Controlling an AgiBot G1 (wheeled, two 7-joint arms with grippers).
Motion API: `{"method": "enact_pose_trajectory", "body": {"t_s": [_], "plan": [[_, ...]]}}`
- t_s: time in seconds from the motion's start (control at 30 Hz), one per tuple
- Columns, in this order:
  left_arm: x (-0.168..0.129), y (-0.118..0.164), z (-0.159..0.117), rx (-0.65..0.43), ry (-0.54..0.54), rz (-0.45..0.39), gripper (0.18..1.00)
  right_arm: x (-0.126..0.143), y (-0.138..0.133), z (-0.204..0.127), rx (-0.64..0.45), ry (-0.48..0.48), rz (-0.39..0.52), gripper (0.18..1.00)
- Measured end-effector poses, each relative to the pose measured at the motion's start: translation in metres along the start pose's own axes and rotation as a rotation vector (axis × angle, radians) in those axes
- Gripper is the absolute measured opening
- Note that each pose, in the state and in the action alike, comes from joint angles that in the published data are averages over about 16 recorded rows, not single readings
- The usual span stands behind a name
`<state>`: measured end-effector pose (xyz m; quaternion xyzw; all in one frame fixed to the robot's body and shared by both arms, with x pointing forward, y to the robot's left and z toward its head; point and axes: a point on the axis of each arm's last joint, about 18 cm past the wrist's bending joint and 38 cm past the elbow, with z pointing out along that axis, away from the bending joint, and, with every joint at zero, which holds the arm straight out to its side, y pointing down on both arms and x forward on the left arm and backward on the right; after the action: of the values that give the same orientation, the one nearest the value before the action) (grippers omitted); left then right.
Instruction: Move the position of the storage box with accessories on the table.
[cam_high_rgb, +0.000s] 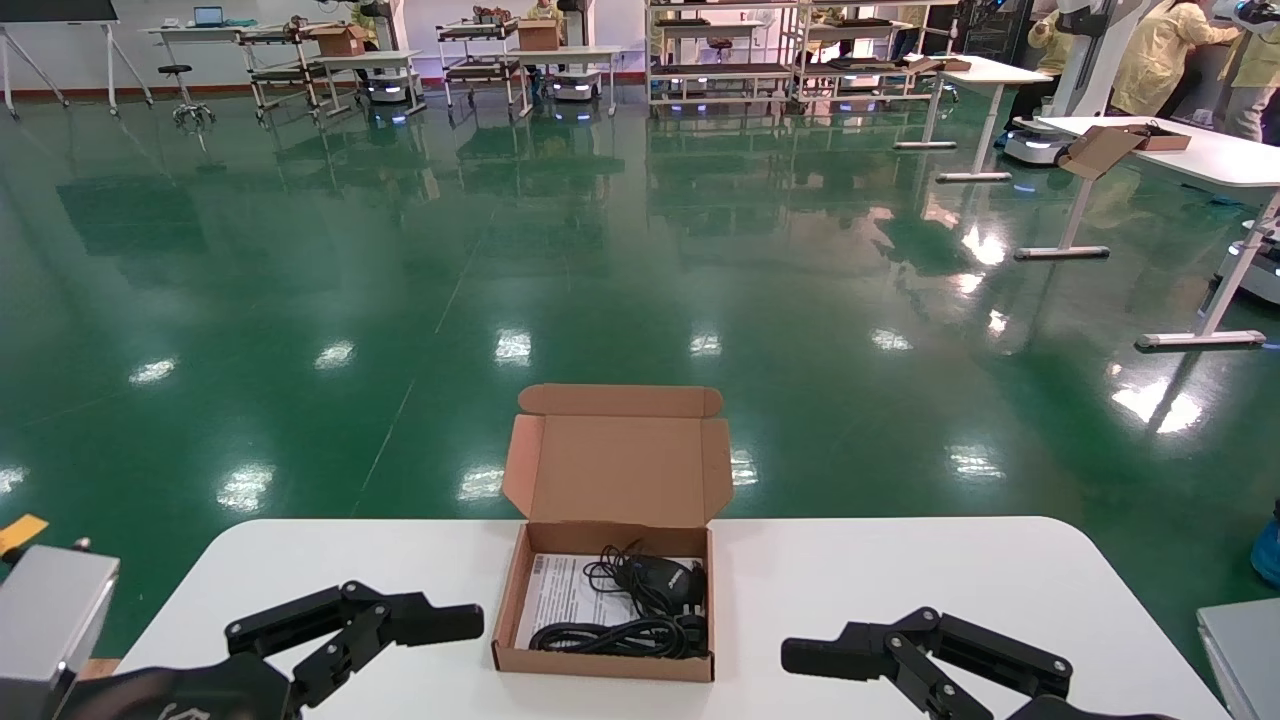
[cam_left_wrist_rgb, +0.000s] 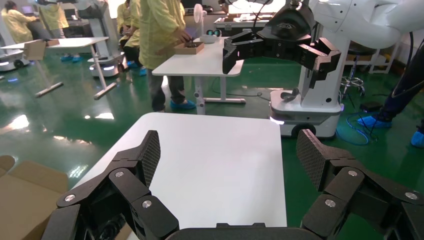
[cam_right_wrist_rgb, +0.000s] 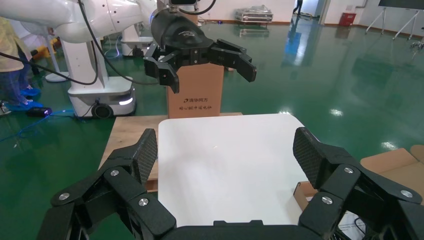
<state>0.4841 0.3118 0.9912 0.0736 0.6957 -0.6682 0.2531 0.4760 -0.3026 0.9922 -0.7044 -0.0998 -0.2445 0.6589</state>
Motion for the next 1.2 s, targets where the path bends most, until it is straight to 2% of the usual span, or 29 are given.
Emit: {"method": "enact_pose_trajectory", "body": {"t_s": [0.43,0.67,0.83,0.97,1.1,1.2], "plan": [[0.000,0.000,0.000,0.000,0.000,0.000,1.000,0.000,0.000,0.000,-0.001,0.000,-0.001,1.000],[0.000,0.000,0.000,0.000,0.000,0.000,1.000,0.001,0.002,-0.006,-0.056,0.000,-0.061,1.000],[0.000,0.000,0.000,0.000,0.000,0.000,1.000,0.012,0.001,-0.021,-0.130,0.026,-0.173,1.000],[0.000,0.000,0.000,0.000,0.000,0.000,1.000,0.027,-0.009,-0.037,-0.199,0.061,-0.311,1.000],[0.000,0.000,0.000,0.000,0.000,0.000,1.000,0.042,-0.031,-0.050,-0.220,0.097,-0.432,1.000],[0.000,0.000,0.000,0.000,0.000,0.000,1.000,0.049,-0.051,-0.055,-0.206,0.117,-0.481,1.000]]}}
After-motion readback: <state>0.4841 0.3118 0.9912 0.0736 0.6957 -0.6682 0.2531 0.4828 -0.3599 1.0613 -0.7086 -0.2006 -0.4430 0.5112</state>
